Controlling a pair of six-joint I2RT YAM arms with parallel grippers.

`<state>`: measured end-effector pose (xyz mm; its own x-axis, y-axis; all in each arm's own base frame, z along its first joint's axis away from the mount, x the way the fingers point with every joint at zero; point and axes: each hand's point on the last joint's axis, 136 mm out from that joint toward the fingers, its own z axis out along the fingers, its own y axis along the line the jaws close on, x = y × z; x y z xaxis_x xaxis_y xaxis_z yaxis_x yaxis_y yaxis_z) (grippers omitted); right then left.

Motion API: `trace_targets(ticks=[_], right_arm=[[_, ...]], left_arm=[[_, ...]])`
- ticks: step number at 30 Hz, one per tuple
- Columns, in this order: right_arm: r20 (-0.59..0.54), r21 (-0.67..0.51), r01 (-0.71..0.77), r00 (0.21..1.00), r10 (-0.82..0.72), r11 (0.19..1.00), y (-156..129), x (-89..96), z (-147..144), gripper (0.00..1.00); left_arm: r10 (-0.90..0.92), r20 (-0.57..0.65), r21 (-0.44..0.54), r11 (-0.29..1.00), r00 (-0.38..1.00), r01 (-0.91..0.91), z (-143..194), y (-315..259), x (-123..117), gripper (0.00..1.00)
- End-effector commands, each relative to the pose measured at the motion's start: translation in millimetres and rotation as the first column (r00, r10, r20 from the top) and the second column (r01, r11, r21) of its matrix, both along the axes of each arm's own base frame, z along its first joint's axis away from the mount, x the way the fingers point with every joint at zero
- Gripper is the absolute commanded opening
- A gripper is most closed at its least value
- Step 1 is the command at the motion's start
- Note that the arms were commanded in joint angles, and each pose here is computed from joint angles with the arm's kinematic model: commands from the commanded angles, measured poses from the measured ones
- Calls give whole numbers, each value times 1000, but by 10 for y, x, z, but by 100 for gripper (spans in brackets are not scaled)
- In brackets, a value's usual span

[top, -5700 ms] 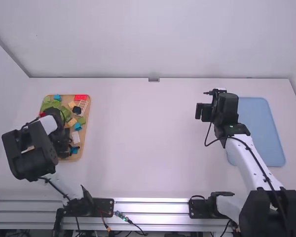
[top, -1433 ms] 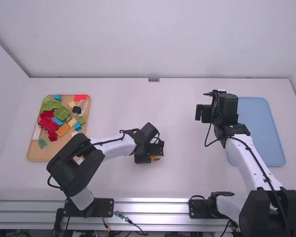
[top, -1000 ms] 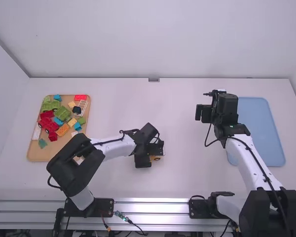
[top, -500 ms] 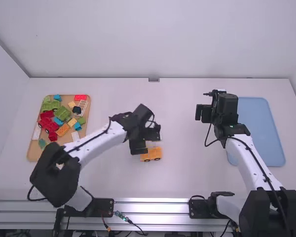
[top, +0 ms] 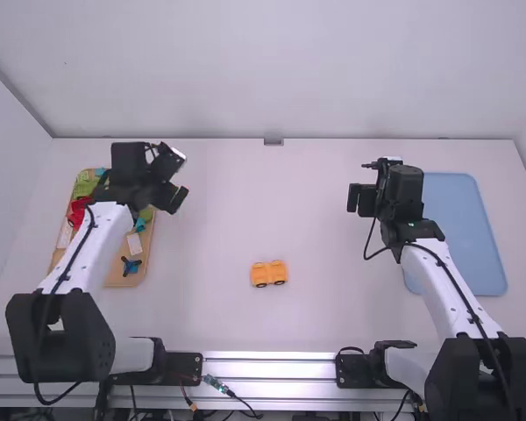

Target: Assemble lego blocks to make yellow taxi

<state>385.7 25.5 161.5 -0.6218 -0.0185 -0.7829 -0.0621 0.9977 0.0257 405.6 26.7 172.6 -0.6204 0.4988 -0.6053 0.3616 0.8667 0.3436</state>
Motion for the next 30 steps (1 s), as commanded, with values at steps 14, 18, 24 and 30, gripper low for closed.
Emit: trace_targets(ticks=[14, 18, 24, 30], right_arm=[[39, 12, 4, 999, -5, 1000, 18, 70, 117, 99], [40, 12, 4, 999, -5, 1000, 18, 71, 120, 99], [39, 12, 3, 999, -3, 1000, 24, 69, 117, 99], [48, 4, -32, 998, 32, 999, 136, 71, 134, 99]], left_arm=[[218, -75, -47, 974, 973, -222, -289, 1102, 216, 99], [197, -203, -29, 978, 959, -207, -591, 1308, 282, 99], [117, -369, -1, 992, 922, -126, -959, 1419, 239, 93], [117, -411, 36, 993, 904, -113, -1113, 1487, 150, 66]])
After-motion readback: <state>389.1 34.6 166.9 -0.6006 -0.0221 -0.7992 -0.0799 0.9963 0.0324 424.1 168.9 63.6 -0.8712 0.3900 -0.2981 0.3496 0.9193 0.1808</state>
